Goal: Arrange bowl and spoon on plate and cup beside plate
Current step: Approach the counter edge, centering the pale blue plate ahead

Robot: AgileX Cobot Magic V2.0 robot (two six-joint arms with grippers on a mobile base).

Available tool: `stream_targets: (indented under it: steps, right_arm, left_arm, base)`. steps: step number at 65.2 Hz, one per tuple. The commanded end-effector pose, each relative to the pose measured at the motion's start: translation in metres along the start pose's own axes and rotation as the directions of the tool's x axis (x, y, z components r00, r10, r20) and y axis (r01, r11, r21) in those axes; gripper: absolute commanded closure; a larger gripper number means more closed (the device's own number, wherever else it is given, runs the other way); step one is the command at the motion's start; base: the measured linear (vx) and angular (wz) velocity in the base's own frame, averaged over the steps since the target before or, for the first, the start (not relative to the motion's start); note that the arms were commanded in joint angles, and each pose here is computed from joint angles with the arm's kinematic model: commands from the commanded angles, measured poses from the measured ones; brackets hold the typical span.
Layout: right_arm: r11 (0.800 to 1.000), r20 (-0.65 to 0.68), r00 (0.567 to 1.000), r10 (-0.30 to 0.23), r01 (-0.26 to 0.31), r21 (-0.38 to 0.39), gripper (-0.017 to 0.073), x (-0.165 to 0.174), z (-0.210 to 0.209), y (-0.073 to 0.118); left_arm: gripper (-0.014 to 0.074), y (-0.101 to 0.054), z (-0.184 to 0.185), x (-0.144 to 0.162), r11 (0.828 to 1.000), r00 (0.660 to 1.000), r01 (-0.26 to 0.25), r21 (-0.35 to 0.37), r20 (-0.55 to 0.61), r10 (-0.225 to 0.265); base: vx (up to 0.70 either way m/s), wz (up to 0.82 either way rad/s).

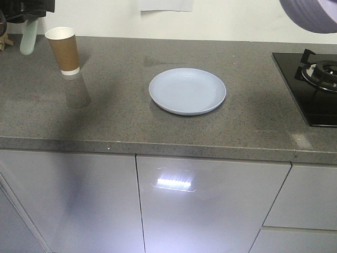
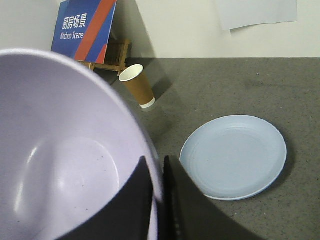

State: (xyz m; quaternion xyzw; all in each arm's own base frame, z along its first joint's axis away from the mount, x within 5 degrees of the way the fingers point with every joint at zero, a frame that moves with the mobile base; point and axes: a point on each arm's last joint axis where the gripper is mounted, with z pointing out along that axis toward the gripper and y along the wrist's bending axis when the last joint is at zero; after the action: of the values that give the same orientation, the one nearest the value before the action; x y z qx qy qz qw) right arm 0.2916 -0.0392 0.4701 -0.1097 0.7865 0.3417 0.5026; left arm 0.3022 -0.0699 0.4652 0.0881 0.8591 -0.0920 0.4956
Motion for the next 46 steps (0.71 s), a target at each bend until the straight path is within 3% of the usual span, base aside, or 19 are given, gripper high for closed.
stream_targets:
  steps: [1, 46]
  right_arm:
    - [0.996, 0.05, 0.998, -0.039, 0.043, -0.074, 0.0565, -0.0096, -0.0114, 0.0244]
    - [0.996, 0.05, 0.998, -0.039, 0.043, -0.074, 0.0565, -0.0096, -0.0114, 0.0244]
  left_arm:
    - [0.06, -0.003, -0.0214, -0.0149, 1.0, 0.992, 0.006, 0.011, 0.125, -0.007]
    - [0.06, -0.003, -0.0214, -0.0149, 1.0, 0.992, 0.006, 0.011, 0.125, -0.007]
  base:
    - [0.06, -0.04]
    - [0.05, -0.01]
